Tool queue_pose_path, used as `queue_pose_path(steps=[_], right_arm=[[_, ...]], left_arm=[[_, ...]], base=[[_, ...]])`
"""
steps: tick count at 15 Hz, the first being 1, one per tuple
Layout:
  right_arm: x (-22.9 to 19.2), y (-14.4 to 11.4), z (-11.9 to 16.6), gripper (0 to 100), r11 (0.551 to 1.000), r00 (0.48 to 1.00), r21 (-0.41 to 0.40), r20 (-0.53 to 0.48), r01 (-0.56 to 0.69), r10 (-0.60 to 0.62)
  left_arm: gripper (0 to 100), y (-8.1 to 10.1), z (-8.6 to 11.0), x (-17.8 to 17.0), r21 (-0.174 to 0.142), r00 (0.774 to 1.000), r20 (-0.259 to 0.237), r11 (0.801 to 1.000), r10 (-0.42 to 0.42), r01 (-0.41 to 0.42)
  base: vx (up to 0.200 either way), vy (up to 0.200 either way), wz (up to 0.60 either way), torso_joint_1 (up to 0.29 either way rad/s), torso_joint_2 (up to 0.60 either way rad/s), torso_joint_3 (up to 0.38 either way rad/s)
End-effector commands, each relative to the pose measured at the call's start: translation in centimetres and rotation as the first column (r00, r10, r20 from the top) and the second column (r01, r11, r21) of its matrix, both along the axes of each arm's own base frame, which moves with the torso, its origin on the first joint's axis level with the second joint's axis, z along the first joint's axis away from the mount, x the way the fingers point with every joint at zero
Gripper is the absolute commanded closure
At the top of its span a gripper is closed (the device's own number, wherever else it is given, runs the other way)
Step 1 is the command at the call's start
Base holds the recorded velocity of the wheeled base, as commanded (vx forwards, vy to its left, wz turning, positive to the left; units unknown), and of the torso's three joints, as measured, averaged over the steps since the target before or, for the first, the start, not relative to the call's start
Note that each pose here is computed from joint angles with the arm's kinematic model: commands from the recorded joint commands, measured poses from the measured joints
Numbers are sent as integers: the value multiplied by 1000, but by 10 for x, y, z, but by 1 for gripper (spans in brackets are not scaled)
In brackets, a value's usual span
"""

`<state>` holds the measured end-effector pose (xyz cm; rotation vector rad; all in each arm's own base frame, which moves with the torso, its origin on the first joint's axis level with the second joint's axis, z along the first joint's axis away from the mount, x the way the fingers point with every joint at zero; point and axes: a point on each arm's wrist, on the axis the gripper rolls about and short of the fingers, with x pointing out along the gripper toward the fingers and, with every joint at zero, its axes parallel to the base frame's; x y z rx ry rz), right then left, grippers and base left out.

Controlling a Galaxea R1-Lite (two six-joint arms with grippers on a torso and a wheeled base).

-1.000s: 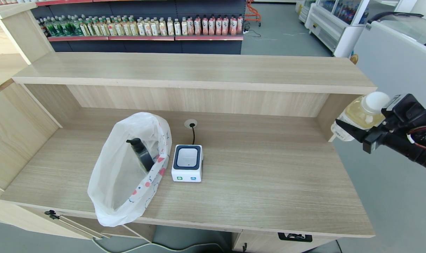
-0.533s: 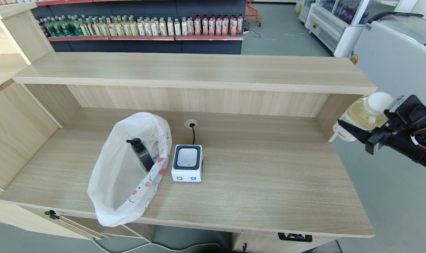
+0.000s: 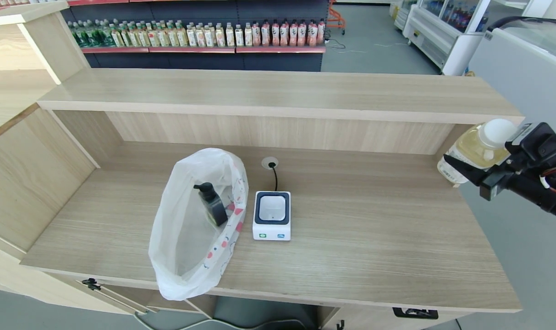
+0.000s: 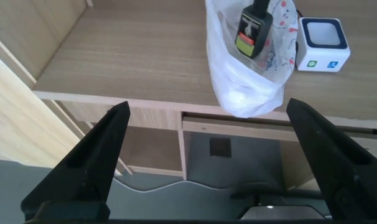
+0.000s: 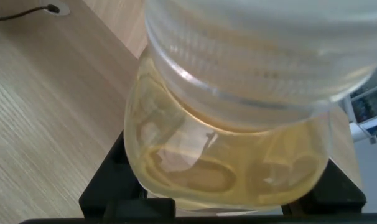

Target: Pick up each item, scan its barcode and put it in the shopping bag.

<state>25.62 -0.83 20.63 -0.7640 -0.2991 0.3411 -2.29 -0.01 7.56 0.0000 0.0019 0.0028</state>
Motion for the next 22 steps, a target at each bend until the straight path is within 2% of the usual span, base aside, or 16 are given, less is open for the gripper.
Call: queue_pose_path(steps=[1, 6, 11, 13, 16, 22], right_arm=[[5, 0, 0, 100, 1000, 1000, 0, 1, -3, 3], [39, 7, 4, 100, 999, 999, -1, 24, -43, 43], [66, 41, -3, 100, 985, 985, 3, 13, -175, 175], [74, 63, -12, 100, 968, 968, 4, -8, -250, 250], [82, 74, -28, 100, 958, 957, 3, -41, -286, 286], [93, 75, -65, 100, 952, 950, -25, -80, -304, 301]], left_arm=[[0, 0, 0, 0, 2, 1000, 0, 1000, 0, 0], [0, 0, 0, 0, 2, 1000, 0, 1000, 0, 0], [0, 0, 0, 0, 3, 1000, 0, 1000, 0, 0], [0, 0, 0, 0, 3, 1000, 0, 1000, 0, 0], [0, 0, 0, 0, 5, 1000, 0, 1000, 0, 0], [0, 0, 0, 0, 3, 1000, 0, 1000, 0, 0]], base=[[0, 200, 0, 2, 7, 2], [0, 200, 0, 1, 1, 0], [0, 200, 0, 3, 1, 6], [0, 200, 0, 2, 2, 2], [0, 200, 0, 2, 2, 2], [0, 0, 0, 0, 0, 0]])
